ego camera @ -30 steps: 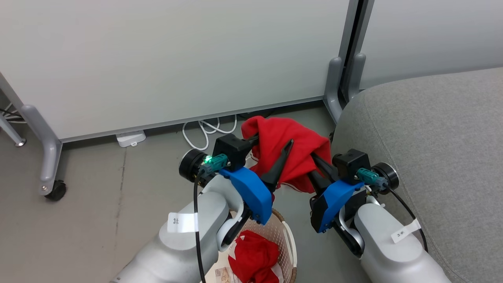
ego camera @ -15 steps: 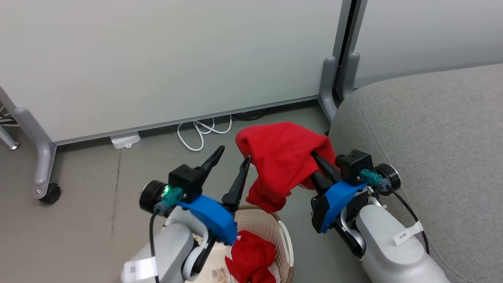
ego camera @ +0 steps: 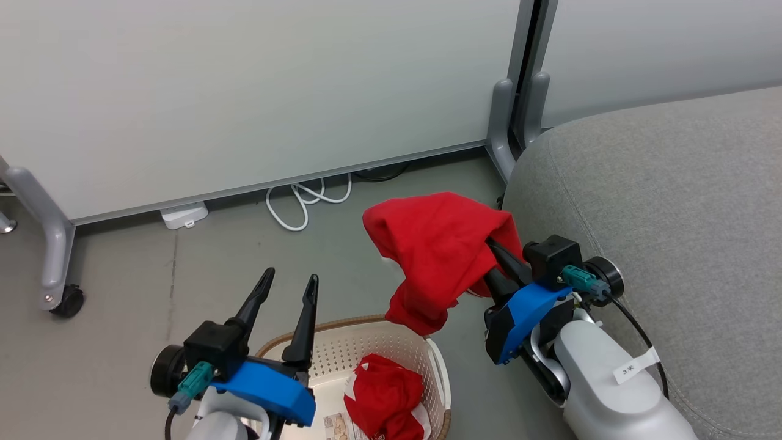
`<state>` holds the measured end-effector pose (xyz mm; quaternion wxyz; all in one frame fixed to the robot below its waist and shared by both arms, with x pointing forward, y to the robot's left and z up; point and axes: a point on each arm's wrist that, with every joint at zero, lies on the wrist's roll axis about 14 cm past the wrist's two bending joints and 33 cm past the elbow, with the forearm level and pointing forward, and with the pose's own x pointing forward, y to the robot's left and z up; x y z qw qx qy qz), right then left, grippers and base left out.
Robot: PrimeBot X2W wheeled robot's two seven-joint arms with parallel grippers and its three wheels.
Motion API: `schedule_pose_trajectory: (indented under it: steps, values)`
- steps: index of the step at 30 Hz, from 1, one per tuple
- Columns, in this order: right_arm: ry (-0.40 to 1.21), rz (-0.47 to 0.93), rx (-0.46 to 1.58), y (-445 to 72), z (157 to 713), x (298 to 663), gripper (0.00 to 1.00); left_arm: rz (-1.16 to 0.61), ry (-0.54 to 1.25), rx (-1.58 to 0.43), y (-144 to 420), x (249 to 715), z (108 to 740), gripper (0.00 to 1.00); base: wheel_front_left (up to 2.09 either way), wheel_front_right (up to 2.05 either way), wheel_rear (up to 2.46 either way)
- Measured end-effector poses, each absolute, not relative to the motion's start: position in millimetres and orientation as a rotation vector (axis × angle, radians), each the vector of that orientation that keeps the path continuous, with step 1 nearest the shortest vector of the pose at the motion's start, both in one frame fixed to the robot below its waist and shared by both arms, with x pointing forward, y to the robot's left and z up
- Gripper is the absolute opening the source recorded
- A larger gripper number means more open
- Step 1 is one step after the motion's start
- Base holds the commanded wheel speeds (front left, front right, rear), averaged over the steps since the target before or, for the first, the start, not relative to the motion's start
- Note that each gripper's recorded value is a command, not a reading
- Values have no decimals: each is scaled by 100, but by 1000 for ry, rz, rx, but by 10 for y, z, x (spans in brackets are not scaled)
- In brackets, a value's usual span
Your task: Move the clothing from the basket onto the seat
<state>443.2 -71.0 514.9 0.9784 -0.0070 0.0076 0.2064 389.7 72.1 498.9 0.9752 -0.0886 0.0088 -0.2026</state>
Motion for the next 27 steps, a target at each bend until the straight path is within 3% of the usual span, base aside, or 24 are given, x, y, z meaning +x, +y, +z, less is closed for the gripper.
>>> schedule_pose_trajectory:
  steps: [12, 27]
  values:
    - [25, 414, -10, -711, 5100, 4427, 0, -339, 23, -185, 932, 3786, 4868, 100, 0, 0, 0]
    - [36, 370, 1, -891, 5057, 4368, 0, -397, 38, -173, 753, 3826, 4793, 100, 0, 0, 0]
